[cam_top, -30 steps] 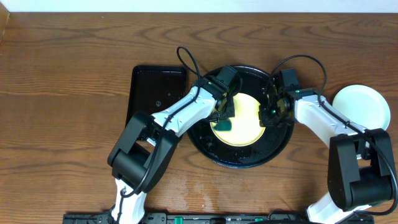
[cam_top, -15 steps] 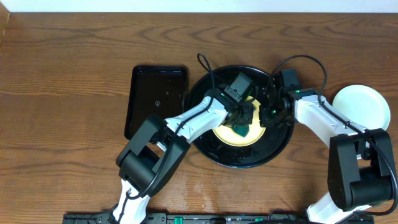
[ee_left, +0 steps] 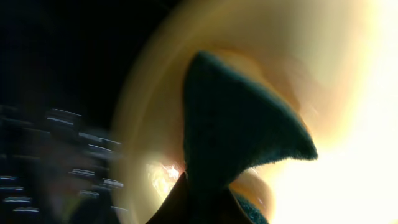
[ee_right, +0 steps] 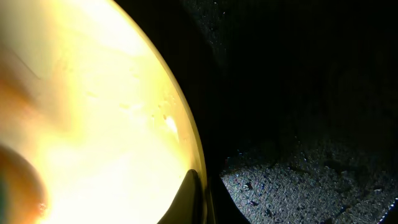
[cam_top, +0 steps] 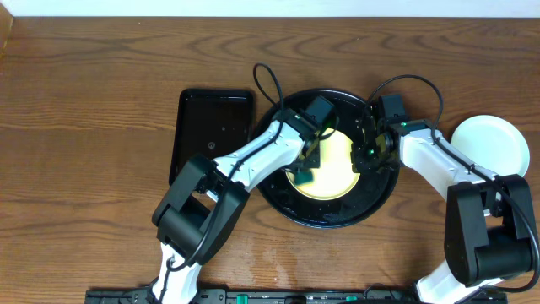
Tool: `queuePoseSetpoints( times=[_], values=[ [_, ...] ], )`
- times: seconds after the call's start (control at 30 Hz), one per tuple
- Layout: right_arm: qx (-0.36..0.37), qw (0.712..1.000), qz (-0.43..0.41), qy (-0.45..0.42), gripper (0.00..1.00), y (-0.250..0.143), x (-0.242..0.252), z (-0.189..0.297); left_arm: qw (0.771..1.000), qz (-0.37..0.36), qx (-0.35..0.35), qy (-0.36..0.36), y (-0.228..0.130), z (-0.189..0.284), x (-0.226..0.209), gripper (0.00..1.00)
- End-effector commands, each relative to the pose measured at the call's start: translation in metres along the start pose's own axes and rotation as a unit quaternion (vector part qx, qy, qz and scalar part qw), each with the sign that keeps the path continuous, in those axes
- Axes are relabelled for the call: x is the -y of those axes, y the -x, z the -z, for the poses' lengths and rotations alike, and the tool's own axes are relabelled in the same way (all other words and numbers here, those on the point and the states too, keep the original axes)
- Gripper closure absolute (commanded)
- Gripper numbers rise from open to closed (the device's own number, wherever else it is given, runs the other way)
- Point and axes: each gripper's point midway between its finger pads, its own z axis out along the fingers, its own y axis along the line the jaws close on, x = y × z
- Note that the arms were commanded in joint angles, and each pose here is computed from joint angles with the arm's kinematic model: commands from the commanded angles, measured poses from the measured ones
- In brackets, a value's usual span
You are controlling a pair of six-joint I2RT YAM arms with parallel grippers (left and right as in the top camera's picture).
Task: Clean dirty plates on tray and stack at the side
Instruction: 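Scrub the red stains on the yellow plate with the held sponge, then return the sponge to the black tray with the left gripper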
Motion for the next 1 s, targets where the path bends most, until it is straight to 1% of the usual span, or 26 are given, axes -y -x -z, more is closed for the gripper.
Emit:
queuePoseSetpoints(
  times=[0.0,0.13,0.33,0.43,0.57,0.8,0.9,0.97],
  values=[
    [-0.018,0.999,0.009,-0.042,0.99,-0.012,0.016,-0.008,0.983,0.014,0.084,0.162,0.034,-0.012,-0.066,0.92],
    [-0.016,0.999,0.012,-0.043,0.99,-0.011,0.016,-0.008,0.977,-0.005,0.127,0.169,0.051,-0.007,-0.062,0.93],
    [-0.017,0.999,0.012,-0.043,0.99,-0.011,0.016,-0.008,0.973,-0.031,0.151,0.17,0.058,-0.002,-0.051,0.93],
    [-0.017,0.999,0.012,-0.043,0.99,-0.011,0.016,-0.008,0.973,-0.03,0.165,0.157,0.063,0.011,-0.043,0.93],
    [-0.017,0.999,0.012,-0.043,0.99,-0.011,0.016,-0.008,0.972,-0.019,0.197,0.124,0.071,0.048,-0.034,0.93],
    [-0.018,0.999,0.012,-0.043,0.99,-0.011,0.016,-0.008,0.975,0.002,0.222,0.018,0.07,0.124,-0.023,0.92],
    [-0.018,0.999,0.011,-0.043,0.99,-0.012,0.017,-0.008,0.976,0.011,0.218,-0.005,0.065,0.147,-0.033,0.93],
    [-0.018,0.999,0.011,-0.043,0.99,-0.012,0.017,-0.008,0.977,0.022,0.21,0.003,0.063,0.156,-0.052,0.92]
  ],
)
